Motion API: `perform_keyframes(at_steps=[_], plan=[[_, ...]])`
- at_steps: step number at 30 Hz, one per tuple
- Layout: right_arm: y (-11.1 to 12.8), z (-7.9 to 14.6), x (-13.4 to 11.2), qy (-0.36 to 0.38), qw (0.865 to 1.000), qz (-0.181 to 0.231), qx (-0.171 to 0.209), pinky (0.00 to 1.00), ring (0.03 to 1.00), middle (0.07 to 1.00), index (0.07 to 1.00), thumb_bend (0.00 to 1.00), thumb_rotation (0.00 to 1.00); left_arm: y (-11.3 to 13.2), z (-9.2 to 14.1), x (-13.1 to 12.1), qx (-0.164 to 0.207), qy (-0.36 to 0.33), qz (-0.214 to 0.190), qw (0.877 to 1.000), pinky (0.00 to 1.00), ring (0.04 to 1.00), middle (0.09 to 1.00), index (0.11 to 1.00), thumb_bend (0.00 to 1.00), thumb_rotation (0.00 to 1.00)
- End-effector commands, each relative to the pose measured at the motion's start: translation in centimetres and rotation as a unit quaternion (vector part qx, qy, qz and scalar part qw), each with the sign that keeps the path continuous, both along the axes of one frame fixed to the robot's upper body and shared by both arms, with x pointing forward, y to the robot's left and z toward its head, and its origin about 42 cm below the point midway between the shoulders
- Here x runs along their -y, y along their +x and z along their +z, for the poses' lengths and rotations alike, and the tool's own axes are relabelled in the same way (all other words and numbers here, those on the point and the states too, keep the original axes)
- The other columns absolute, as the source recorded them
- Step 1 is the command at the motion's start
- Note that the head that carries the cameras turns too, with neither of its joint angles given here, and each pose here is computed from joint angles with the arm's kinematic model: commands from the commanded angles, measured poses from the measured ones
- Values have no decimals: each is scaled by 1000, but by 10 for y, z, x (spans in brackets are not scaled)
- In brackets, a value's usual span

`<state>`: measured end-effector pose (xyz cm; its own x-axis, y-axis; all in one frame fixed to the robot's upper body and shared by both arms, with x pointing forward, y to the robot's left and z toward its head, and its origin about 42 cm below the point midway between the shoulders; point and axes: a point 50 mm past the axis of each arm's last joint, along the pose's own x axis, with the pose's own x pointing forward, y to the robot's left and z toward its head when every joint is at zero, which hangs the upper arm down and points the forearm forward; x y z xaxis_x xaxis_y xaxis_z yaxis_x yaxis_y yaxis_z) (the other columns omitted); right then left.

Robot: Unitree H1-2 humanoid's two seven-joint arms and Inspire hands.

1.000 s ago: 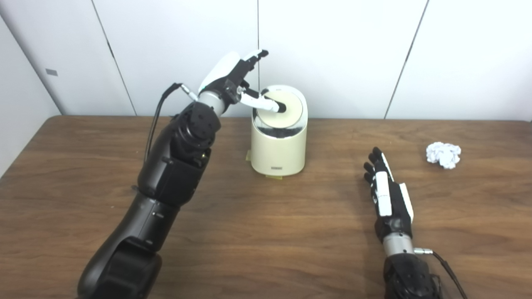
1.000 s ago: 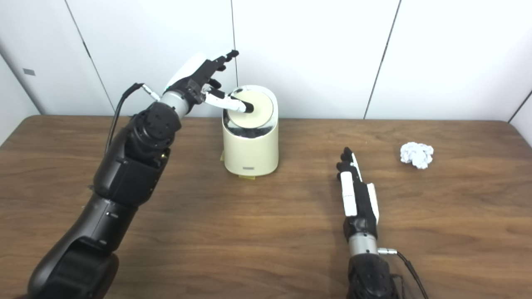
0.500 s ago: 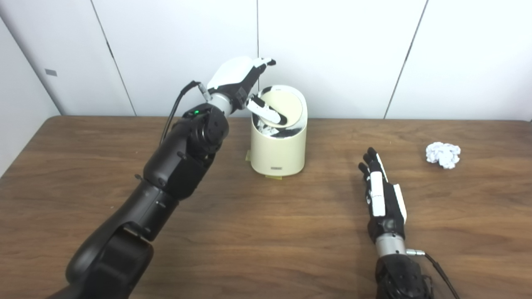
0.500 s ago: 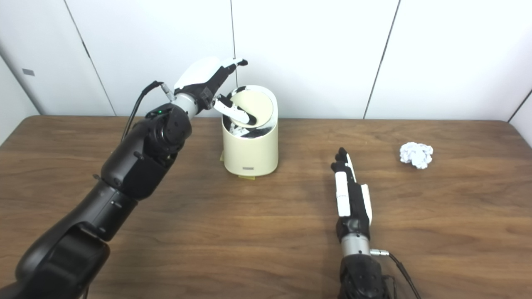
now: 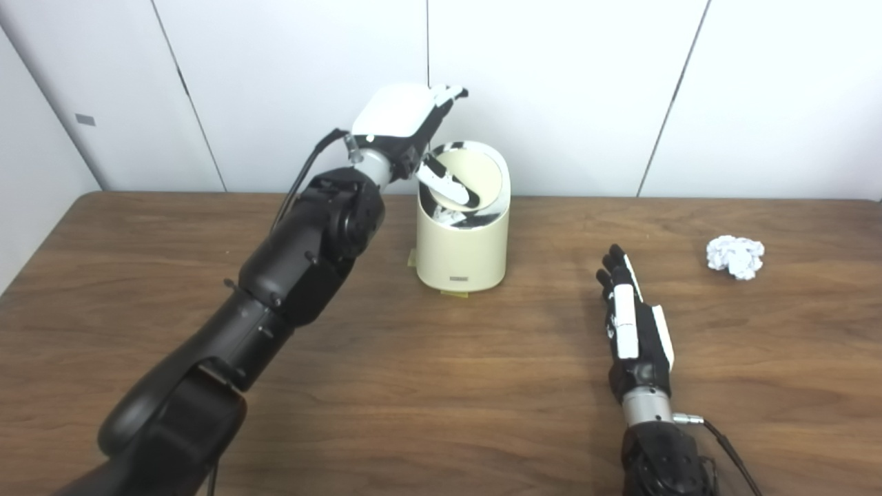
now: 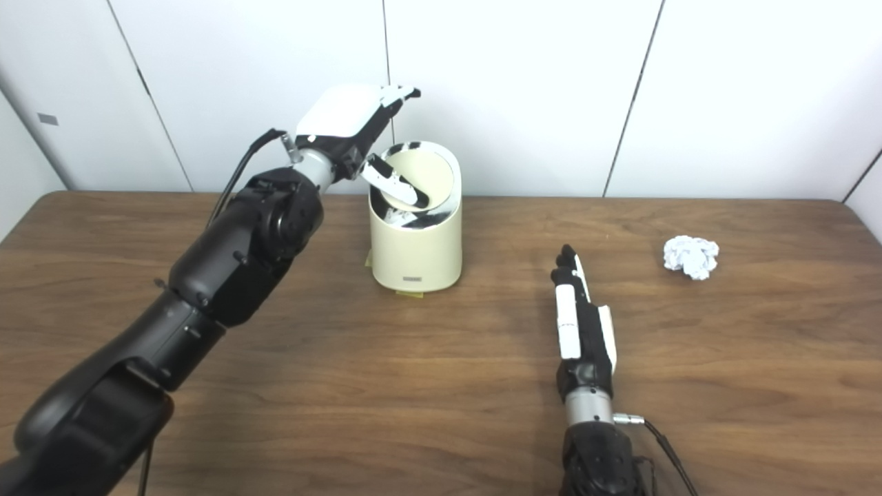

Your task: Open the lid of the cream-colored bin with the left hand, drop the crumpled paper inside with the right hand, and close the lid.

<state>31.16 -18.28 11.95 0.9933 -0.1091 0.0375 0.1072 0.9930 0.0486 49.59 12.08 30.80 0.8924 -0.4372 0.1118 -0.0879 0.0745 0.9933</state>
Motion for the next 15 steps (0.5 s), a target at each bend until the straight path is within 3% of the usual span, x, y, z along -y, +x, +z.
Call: perform_keyframes(at_steps=[1, 6, 9, 10, 12, 15], plan=[[7, 15, -6, 10, 1000, 6, 28, 1000, 954, 973, 970, 609, 1000, 7, 15, -1, 33, 48, -3, 998, 931, 975, 962, 973, 973, 17], [9, 15, -6, 12, 999, 6, 30, 1000, 954, 971, 966, 629, 1000, 9, 16, -4, 20, 32, 7, 999, 943, 951, 938, 957, 983, 3], [9, 18, -3, 13, 999, 1, 34, 996, 951, 966, 958, 625, 1000, 7, 30, -12, -1, -34, 13, 999, 905, 931, 940, 956, 934, 35], [10, 20, -2, 13, 999, 1, 32, 995, 951, 966, 956, 624, 1000, 5, 36, -15, -19, -87, 10, 996, 898, 927, 935, 950, 922, 52], [10, 23, 1, 7, 1000, 5, 27, 993, 951, 970, 957, 624, 999, -3, 44, -23, -64, -208, 4, 976, 859, 933, 936, 920, 834, 111], [10, 25, 5, -2, 1000, 8, 23, 970, 947, 969, 957, 611, 994, -20, 43, -35, -100, -331, -5, 938, 775, 886, 921, 914, 713, 336]])
